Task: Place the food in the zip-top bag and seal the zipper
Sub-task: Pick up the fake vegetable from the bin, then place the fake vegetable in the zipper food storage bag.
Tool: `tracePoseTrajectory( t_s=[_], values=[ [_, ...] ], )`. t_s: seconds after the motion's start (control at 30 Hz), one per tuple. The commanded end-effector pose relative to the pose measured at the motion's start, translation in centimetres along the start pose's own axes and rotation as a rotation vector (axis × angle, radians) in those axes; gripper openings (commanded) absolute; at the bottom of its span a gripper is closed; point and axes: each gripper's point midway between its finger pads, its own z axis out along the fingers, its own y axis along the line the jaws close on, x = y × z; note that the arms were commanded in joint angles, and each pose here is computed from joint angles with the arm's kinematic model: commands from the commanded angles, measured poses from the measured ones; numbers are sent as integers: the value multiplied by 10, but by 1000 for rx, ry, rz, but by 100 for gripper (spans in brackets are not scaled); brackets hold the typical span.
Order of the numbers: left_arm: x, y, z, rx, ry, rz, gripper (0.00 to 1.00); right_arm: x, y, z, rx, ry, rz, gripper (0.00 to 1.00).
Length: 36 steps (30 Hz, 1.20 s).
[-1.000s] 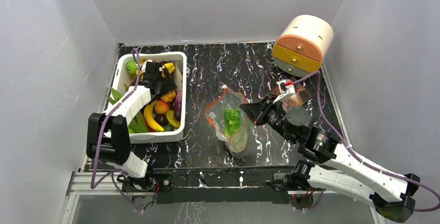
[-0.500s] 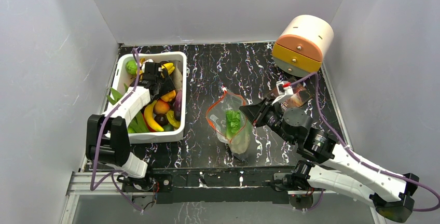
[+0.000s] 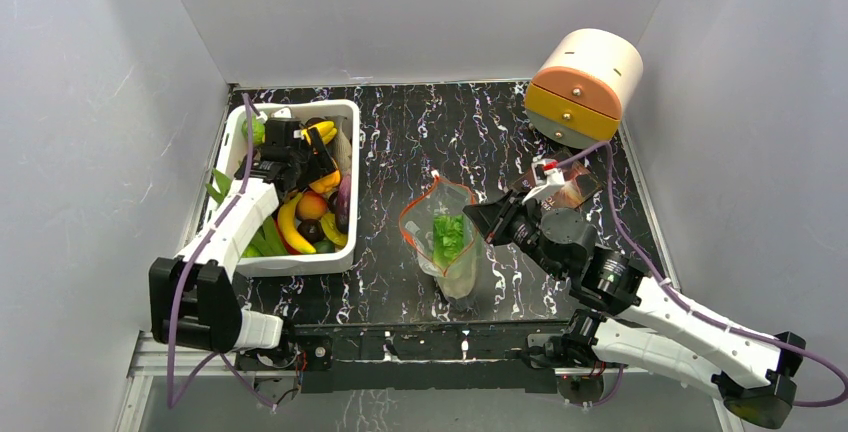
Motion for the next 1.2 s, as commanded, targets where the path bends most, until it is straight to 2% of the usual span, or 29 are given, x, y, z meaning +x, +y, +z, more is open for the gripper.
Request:
tracePoseTrajectory(
  t_s=[0.0,0.43,0.73,1.17],
  values=[
    [-18,-23,-36,122,-25,28,39,-28,13,0,-7,-81,34,0],
    [-11,-64,-115,405,-5,124,34,-26,10,10,40,-74,65,0],
    [7,-112,-178,762,10,124,34,-36,15,15,49,-109,91,0],
    [52,-170,-226,1090,143,161,33,-52,41,26,-34,-147,90,0]
  ],
)
